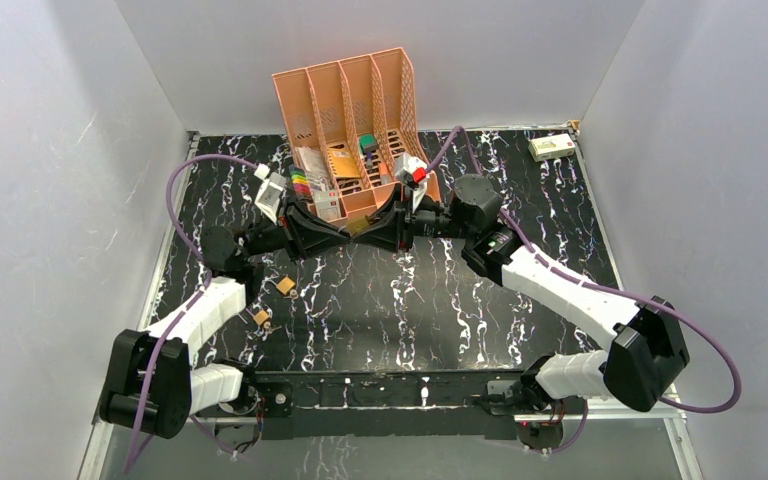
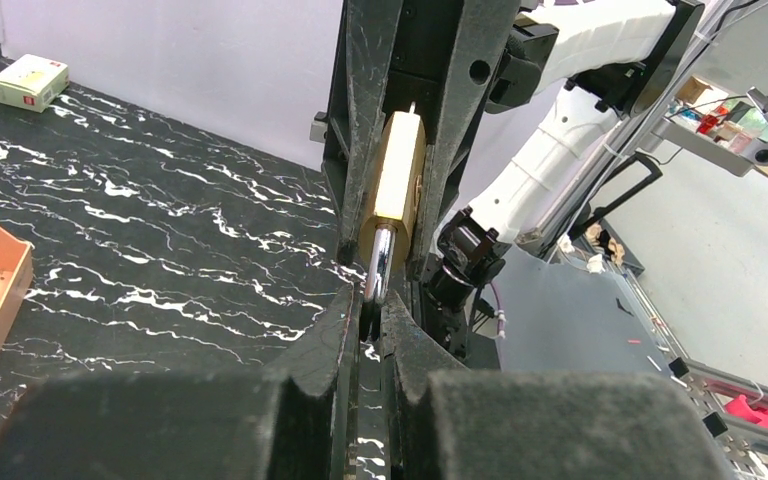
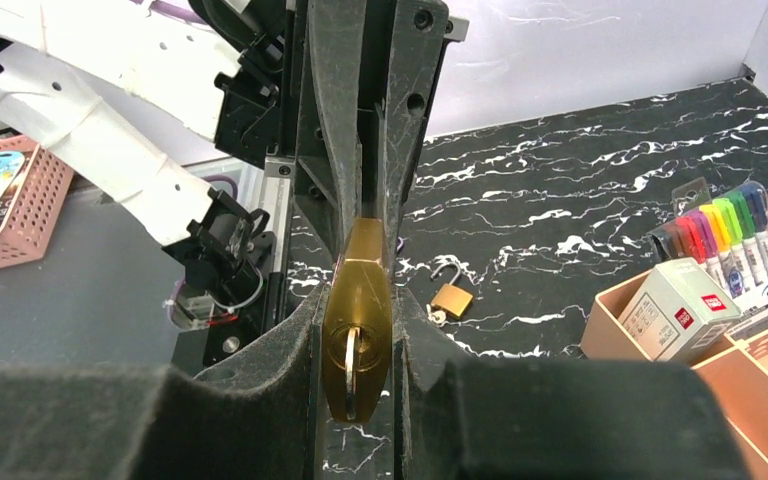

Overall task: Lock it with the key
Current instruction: Lock the lock.

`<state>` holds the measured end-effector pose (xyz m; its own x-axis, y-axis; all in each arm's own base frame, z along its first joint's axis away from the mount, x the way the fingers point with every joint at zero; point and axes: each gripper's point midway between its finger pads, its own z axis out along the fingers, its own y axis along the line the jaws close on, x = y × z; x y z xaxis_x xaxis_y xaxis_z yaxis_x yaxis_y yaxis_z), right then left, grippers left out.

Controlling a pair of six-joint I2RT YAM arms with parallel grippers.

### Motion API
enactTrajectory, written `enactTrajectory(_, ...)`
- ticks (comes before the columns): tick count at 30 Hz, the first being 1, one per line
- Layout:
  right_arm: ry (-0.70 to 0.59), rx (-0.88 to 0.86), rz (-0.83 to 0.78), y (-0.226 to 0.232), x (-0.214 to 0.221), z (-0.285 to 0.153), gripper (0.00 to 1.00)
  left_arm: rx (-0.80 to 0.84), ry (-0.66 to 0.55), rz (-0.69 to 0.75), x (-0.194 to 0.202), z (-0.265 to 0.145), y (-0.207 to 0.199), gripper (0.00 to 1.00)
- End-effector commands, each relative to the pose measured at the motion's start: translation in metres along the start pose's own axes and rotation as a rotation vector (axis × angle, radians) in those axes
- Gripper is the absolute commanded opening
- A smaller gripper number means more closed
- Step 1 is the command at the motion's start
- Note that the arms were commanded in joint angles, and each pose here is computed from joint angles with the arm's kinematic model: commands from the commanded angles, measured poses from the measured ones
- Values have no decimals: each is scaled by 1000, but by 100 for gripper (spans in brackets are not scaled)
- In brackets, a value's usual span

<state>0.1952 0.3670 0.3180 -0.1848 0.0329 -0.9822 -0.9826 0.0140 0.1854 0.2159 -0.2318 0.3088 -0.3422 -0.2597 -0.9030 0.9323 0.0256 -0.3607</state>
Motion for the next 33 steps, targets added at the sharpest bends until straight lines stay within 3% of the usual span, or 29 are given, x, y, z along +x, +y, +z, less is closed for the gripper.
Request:
enactTrajectory(1, 200, -105, 156, 25, 63, -9, 0, -39, -234, 183, -69, 4, -17, 0)
enactTrajectory(14, 183, -103, 144, 24, 56, -10, 0, -54, -257, 176, -73, 3, -15, 0)
enactTrajectory(33, 109, -66, 45, 16, 5, -17, 0, -66, -204, 164, -58, 3, -2, 0)
